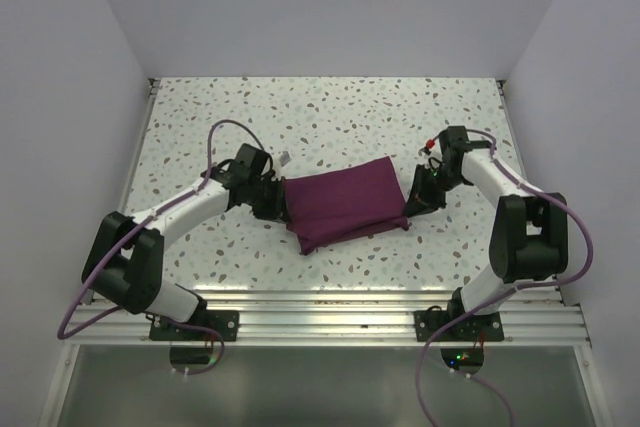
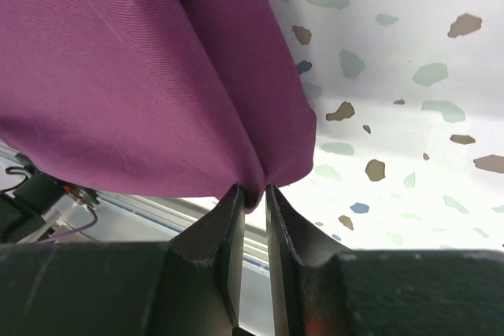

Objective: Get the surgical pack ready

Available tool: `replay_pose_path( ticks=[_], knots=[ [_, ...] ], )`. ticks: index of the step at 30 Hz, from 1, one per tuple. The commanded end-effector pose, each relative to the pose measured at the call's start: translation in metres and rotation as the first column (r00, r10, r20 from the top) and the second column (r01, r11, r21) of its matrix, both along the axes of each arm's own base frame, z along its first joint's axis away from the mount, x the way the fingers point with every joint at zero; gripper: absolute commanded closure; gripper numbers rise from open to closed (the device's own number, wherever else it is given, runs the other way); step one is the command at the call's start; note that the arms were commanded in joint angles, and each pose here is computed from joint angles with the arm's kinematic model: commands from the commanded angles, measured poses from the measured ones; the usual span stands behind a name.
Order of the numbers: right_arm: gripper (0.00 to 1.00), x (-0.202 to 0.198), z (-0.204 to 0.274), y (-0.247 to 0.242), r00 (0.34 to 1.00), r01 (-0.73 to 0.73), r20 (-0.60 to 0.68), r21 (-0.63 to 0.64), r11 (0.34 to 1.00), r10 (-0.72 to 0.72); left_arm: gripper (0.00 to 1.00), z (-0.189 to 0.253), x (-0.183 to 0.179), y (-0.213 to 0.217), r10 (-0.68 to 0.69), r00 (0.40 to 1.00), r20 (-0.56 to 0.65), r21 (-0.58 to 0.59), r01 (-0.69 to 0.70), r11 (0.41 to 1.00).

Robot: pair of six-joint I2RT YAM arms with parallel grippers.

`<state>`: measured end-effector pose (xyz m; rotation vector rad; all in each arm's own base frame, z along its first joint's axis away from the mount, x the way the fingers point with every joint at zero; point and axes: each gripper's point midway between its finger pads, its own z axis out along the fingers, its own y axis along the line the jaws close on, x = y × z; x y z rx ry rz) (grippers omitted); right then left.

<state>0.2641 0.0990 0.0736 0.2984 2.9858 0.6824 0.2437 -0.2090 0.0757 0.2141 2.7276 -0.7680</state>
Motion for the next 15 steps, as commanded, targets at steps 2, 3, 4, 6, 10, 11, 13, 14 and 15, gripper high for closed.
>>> replay_pose_path(
  ticks=[2, 3, 4, 6, 10, 11, 13, 14, 15],
  knots=[
    [0.80, -0.020, -0.004, -0.014, 0.999, -0.002, -0.039, -0.058, 0.998, 0.000, 1.00, -0.014, -0.009, 0.014, 0.007, 0.999, -0.047, 0.044, -0.005, 0.999],
    [0.80, -0.019, -0.005, -0.011, 1.000, -0.004, -0.028, -0.041, 0.999, 0.002, 1.00, -0.013, -0.009, 0.013, 0.005, 0.999, -0.045, 0.038, -0.003, 0.999],
    [0.80, -0.023, -0.007, -0.009, 0.999, -0.002, -0.032, -0.029, 1.000, 0.001, 1.00, -0.012, -0.009, 0.012, 0.003, 0.999, -0.041, 0.033, -0.002, 0.999],
    [0.79, -0.022, -0.007, -0.002, 0.999, 0.005, -0.032, 0.014, 1.000, -0.004, 1.00, -0.011, -0.009, 0.010, -0.004, 0.999, -0.040, 0.023, 0.005, 1.000],
    [0.82, -0.022, -0.009, 0.009, 0.999, 0.015, -0.041, 0.081, 0.997, -0.012, 1.00, -0.012, -0.011, 0.010, -0.012, 0.999, -0.047, 0.017, 0.012, 1.000],
    [0.88, -0.021, -0.009, 0.009, 0.999, 0.015, -0.040, 0.084, 0.996, -0.012, 1.00, -0.012, -0.012, 0.010, -0.014, 0.999, -0.047, 0.016, 0.014, 1.000],
    [1.00, -0.020, -0.011, 0.002, 0.999, 0.022, -0.041, 0.038, 0.999, -0.020, 1.00, -0.012, -0.012, 0.011, -0.011, 0.999, -0.043, 0.021, 0.012, 1.000],
    [1.00, -0.020, -0.014, -0.004, 0.999, 0.025, -0.044, -0.003, 1.000, -0.025, 1.00, -0.014, -0.012, 0.015, 0.001, 0.999, -0.045, 0.041, 0.000, 0.999],
    [1.00, -0.022, -0.017, -0.017, 0.998, 0.035, -0.051, -0.084, 0.996, -0.039, 1.00, -0.015, -0.013, 0.017, 0.009, 0.999, -0.048, 0.051, -0.006, 0.999]
  ],
)
